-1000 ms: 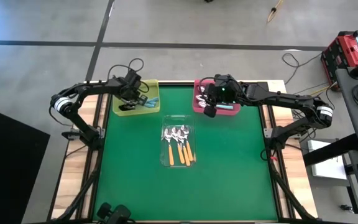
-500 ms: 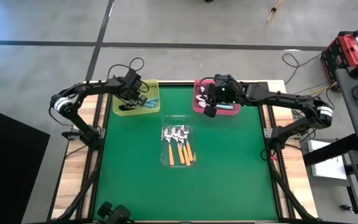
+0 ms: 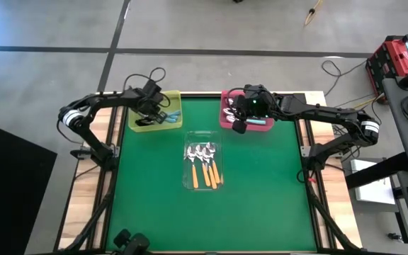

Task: Sort silverware by color (type)
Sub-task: Put the blue spoon into the yellow bin, then return to Home Position

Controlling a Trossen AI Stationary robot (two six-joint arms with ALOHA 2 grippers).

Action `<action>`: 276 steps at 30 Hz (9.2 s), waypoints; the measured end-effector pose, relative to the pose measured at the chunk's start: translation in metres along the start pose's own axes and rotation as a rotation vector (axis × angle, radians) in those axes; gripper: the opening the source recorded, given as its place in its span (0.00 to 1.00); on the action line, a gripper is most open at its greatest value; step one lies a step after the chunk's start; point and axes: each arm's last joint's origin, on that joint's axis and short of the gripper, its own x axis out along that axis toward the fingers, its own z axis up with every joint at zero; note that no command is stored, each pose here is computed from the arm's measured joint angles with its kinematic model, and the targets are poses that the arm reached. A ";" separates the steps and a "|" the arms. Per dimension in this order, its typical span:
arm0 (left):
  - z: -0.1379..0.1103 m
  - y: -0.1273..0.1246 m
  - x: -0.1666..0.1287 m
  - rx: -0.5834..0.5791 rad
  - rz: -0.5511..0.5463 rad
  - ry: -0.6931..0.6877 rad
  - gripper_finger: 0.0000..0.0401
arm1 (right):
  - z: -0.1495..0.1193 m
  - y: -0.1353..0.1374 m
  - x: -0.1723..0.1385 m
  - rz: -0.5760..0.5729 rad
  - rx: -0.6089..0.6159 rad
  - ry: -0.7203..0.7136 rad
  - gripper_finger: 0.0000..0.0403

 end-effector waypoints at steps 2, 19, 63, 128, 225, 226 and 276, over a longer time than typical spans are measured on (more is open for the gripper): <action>-0.001 -0.001 0.003 -0.004 -0.006 0.008 0.00 | 0.000 0.000 0.000 0.000 0.000 0.000 0.17; 0.008 0.001 0.003 -0.137 0.008 -0.061 0.00 | 0.000 0.000 0.000 -0.001 0.000 0.000 0.17; 0.023 0.002 -0.005 -0.112 -0.003 -0.170 0.00 | -0.002 0.000 0.000 0.002 0.002 0.015 0.17; -0.006 -0.010 -0.008 0.111 -0.050 0.094 0.00 | -0.002 0.003 0.000 0.011 0.020 0.017 0.17; -0.185 -0.080 -0.131 0.386 -0.890 -1.049 0.00 | -0.168 0.055 -0.122 0.222 0.111 -0.731 0.17; -0.187 -0.078 -0.133 0.388 -0.893 -1.064 0.00 | -0.170 0.055 -0.123 0.222 0.112 -0.732 0.17; -0.185 -0.093 -0.112 0.420 -1.020 -1.017 0.00 | -0.210 0.068 -0.096 0.312 0.136 -0.676 0.17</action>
